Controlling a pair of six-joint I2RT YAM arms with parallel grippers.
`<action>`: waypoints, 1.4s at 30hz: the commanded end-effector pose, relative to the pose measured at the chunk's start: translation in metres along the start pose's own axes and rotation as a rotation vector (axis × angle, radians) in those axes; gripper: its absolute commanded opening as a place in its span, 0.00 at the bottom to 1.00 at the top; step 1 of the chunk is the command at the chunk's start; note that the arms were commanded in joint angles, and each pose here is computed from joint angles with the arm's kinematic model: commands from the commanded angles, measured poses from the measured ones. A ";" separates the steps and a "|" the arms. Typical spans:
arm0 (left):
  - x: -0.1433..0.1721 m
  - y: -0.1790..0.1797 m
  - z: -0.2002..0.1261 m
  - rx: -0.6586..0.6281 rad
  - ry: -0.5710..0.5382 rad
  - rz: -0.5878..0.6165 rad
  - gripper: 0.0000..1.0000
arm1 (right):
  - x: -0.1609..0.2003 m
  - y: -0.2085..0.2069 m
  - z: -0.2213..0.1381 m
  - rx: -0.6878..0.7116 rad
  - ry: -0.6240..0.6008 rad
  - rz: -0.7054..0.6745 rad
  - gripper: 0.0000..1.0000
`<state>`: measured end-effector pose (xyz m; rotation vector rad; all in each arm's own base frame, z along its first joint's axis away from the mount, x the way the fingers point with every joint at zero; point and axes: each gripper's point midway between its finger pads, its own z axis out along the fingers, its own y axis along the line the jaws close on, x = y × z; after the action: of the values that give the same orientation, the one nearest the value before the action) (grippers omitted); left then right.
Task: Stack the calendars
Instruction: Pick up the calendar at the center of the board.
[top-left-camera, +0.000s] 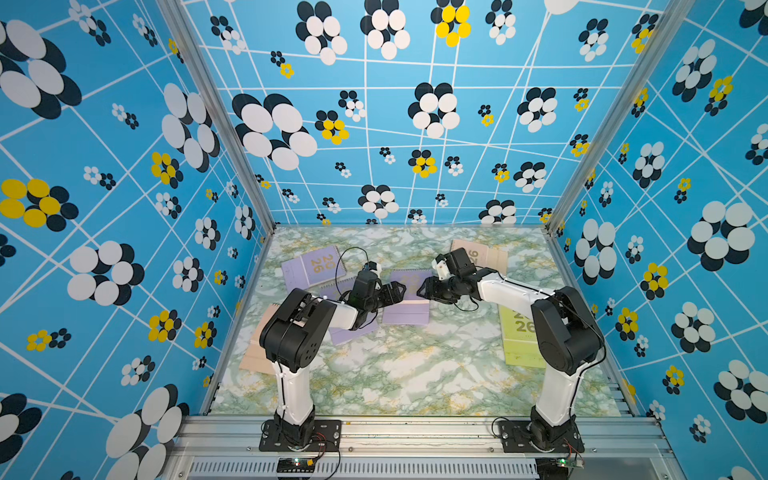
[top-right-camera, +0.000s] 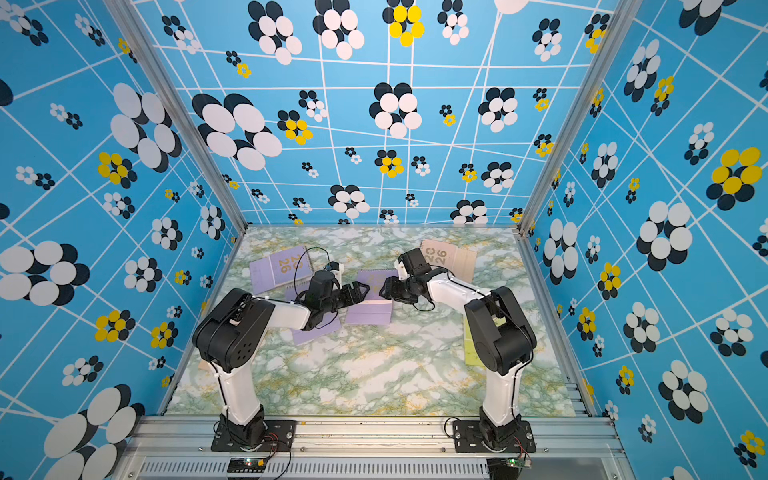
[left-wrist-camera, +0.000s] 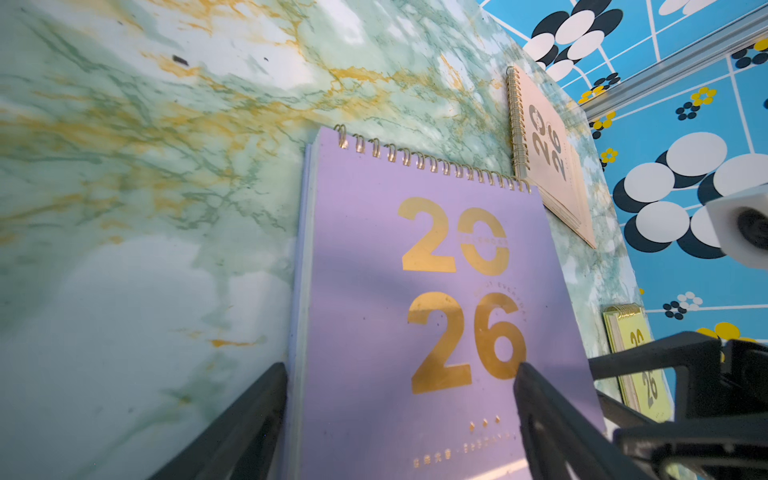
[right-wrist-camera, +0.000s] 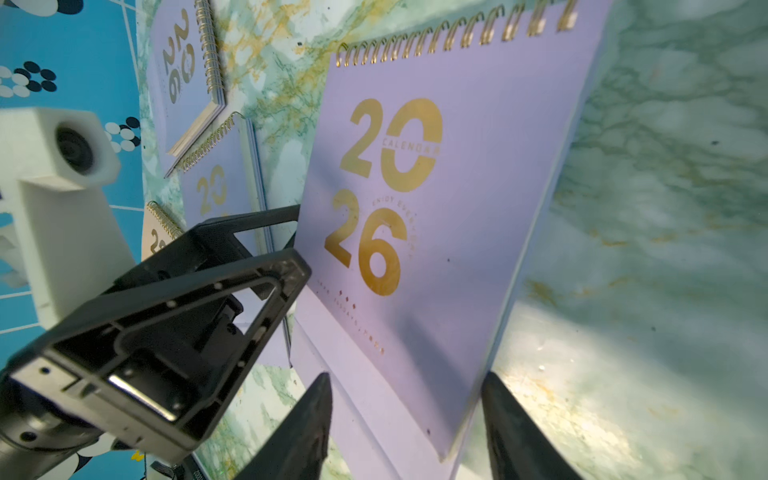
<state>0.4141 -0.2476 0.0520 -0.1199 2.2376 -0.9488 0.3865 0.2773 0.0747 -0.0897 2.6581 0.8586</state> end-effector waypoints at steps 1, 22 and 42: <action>-0.003 -0.077 -0.021 0.299 0.014 0.070 0.84 | -0.015 0.046 -0.008 -0.162 -0.064 -0.074 0.58; -0.009 -0.093 -0.037 0.427 -0.024 0.049 0.73 | -0.010 0.039 -0.007 -0.141 -0.062 -0.058 0.55; -0.008 -0.088 -0.048 0.445 -0.015 0.040 0.16 | -0.005 0.016 -0.005 -0.039 -0.067 -0.059 0.56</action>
<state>0.3825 -0.2751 0.1086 0.0214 2.0333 -1.3344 0.3865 0.2810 0.0717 -0.0852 2.6267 0.8677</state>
